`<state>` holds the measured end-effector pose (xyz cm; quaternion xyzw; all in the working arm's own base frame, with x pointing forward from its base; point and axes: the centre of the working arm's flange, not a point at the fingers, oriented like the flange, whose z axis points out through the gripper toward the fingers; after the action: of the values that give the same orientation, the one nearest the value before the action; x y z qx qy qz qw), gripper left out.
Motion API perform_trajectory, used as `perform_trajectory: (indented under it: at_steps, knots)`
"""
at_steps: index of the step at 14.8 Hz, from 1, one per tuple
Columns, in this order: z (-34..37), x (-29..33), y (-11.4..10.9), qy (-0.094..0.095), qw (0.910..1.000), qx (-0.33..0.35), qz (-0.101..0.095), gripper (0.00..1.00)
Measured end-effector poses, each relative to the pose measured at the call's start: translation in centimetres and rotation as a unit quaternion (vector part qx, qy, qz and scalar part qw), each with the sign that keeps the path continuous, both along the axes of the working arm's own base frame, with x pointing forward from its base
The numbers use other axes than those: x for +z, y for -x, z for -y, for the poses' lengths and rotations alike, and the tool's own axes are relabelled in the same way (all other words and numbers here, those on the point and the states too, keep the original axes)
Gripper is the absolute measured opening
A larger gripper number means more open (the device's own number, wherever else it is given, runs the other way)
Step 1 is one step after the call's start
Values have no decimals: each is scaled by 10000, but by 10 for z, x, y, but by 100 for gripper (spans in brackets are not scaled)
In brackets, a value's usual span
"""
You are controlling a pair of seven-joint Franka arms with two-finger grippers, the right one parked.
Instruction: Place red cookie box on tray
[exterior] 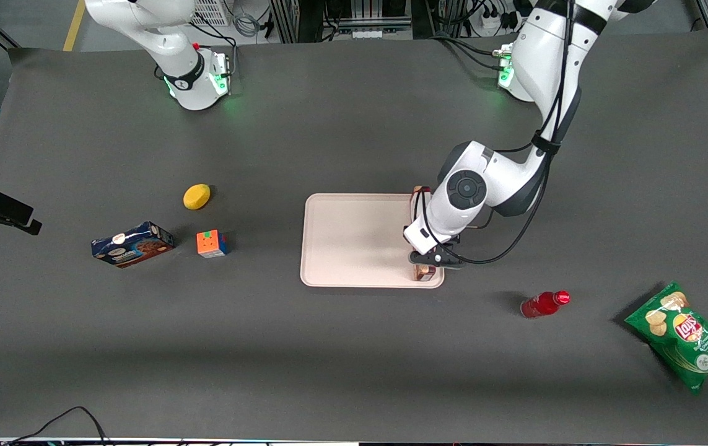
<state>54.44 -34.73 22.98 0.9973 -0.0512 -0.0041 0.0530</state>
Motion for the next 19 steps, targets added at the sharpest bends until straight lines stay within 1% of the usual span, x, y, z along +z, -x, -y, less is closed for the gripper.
perform_trajectory:
  at_steps: [2,3,4,6,8,10,12,14,16,19]
  knots:
    - [1,3,-2,18,10000,4,30,61]
    - [2,7,-4,42,10000,10,70,73]
    - [2,14,-8,72,9999,23,133,82]
    - [-6,44,-20,157,9992,119,356,100]
    - [-31,82,-34,133,9984,300,466,100]
    - [-69,123,-46,18,9979,388,512,100]
    - [-114,165,-53,-124,9982,328,493,100]
    - [-165,207,-57,-289,9985,128,440,100]
    - [-216,250,-58,-394,9984,-14,396,100]
    - [-267,306,-44,-429,9984,110,361,100]
